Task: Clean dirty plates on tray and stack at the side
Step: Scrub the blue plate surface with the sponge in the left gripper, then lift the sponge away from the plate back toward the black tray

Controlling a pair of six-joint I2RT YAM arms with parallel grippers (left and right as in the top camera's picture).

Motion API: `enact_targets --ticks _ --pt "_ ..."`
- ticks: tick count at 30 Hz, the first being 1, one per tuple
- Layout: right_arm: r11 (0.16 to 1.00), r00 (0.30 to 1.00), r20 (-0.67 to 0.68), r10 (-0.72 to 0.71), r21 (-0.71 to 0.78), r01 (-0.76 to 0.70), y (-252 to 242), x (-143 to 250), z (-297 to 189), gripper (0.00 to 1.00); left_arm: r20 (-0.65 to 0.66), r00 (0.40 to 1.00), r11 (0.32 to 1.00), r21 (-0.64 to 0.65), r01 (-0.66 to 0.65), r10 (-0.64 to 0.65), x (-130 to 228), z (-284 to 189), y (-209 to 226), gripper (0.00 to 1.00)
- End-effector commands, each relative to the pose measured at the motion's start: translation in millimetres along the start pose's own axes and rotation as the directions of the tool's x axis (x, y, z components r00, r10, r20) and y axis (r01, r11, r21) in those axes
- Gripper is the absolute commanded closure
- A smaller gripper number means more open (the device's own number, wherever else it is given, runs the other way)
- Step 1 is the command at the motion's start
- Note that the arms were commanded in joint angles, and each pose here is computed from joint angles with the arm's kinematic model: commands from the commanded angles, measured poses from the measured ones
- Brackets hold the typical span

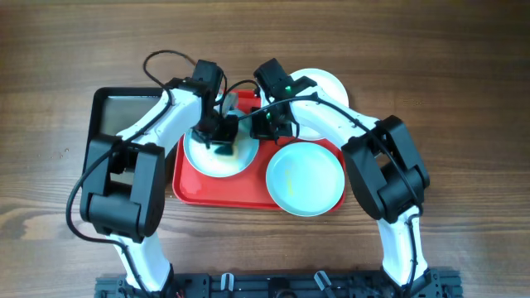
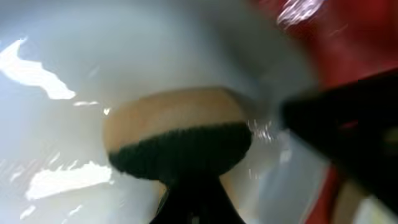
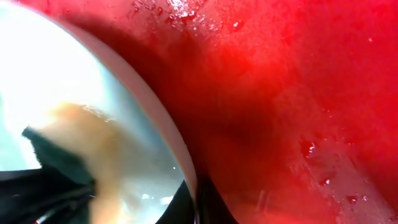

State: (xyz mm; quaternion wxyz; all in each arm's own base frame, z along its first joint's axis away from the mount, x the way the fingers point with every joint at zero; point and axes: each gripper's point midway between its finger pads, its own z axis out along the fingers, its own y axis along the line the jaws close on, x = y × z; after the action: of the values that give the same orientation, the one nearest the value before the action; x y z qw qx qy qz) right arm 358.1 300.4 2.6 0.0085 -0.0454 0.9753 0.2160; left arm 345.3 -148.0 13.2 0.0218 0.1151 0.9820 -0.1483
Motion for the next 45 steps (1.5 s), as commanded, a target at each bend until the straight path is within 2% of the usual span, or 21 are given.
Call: enact_targets --ticks 1,3,4,6,7,9,11,12,14,15,16,18,21,27,29,32,35,37,40,42,45 --pt "0.999 0.999 -0.023 0.025 0.021 -0.025 -11 4 10 0.96 0.097 0.994 0.997 0.069 -0.047 0.04 -24 8 -16 0.96" --pt "1.0 0.999 -0.023 0.024 0.021 -0.024 -11 4 10 0.96 0.184 0.979 0.988 -0.112 0.11 -0.088 -41 5 19 0.96" --pt "0.999 0.999 -0.023 0.025 0.021 -0.024 -11 4 10 0.96 0.237 0.958 0.954 -0.214 0.212 -0.16 -46 0 40 0.96" --pt "1.0 0.999 -0.023 0.024 0.021 -0.024 -11 4 10 0.95 0.372 0.878 0.775 -0.441 0.453 -0.301 -35 -22 92 0.96" --pt "1.0 0.999 -0.022 0.024 0.021 -0.024 -11 4 10 0.96 0.403 0.852 0.69 -0.511 0.512 -0.333 -23 -32 107 0.96" --pt "1.0 0.999 -0.022 0.024 0.02 -0.024 -11 4 10 0.96 0.381 0.853 0.64 -0.565 0.52 -0.356 -7 -36 115 0.96" --pt "1.0 1.0 -0.019 0.023 0.019 -0.023 -11 3 10 0.96 0.31 0.871 0.651 -0.579 0.491 -0.382 9 -33 111 0.96" --pt "1.0 1.0 -0.019 0.023 0.019 -0.023 -11 3 10 0.95 0.241 0.89 0.689 -0.566 0.453 -0.387 17 -27 103 0.96" --pt "1.0 1.0 -0.019 0.023 0.019 -0.022 -11 3 10 0.96 0.005 0.957 0.884 -0.382 0.268 -0.289 28 -4 61 0.96" --pt "1.0 1.0 -0.018 0.023 0.018 -0.022 -11 3 10 0.96 -0.072 0.974 0.95 -0.246 0.192 -0.216 31 3 37 0.96" --pt "1.0 1.0 -0.018 0.022 0.018 -0.022 -11 3 10 0.96 -0.111 0.983 0.985 -0.118 0.129 -0.143 32 7 15 0.96" --pt "1.0 1.0 -0.018 0.022 0.018 -0.022 -11 3 10 0.96 -0.125 0.992 0.996 0.08 0.029 -0.019 31 7 -16 0.96" --pt "1.0 1.0 -0.018 0.023 0.018 -0.023 -11 3 10 0.96 -0.072 0.994 0.974 0.216 -0.062 0.079 21 5 -38 0.96" --pt "1.0 1.0 -0.018 0.023 0.018 -0.023 -11 3 10 0.96 0.141 0.981 0.968 0.194 -0.162 0.136 -29 4 -40 0.96" --pt "1.0 1.0 -0.019 0.023 0.019 -0.022 -11 3 10 0.96 0.212 0.973 0.992 0.074 -0.103 0.085 -51 4 -20 0.96" --pt "1.0 1.0 -0.019 0.023 0.019 -0.022 -11 3 10 0.96 0.253 0.968 0.992 -0.123 0.026 0.006 -61 1 17 0.96" --pt "1.0 1.0 -0.019 0.023 0.019 -0.022 -11 3 10 0.96 0.318 0.942 0.899 -0.373 0.232 -0.11 -58 -14 70 0.96" --pt "1.0 1.0 -0.019 0.023 0.019 -0.023 -11 3 10 0.96 0.38 0.906 0.787 -0.493 0.371 -0.189 -48 -29 99 0.96" --pt "1.0 1.0 -0.019 0.023 0.019 -0.023 -11 3 10 0.96 0.406 0.876 0.717 -0.525 0.458 -0.262 -36 -36 112 0.96" --pt "1.0 1.0 -0.019 0.023 0.019 -0.023 -11 3 10 0.96 0.389 0.872 0.71 -0.52 0.474 -0.297 -32 -41 111 0.96" --pt "1.0 1.0 -0.021 0.023 0.02 -0.023 -11 3 10 0.96 0.353 0.869 0.739 -0.468 0.484 -0.346 -41 -63 101 0.96"
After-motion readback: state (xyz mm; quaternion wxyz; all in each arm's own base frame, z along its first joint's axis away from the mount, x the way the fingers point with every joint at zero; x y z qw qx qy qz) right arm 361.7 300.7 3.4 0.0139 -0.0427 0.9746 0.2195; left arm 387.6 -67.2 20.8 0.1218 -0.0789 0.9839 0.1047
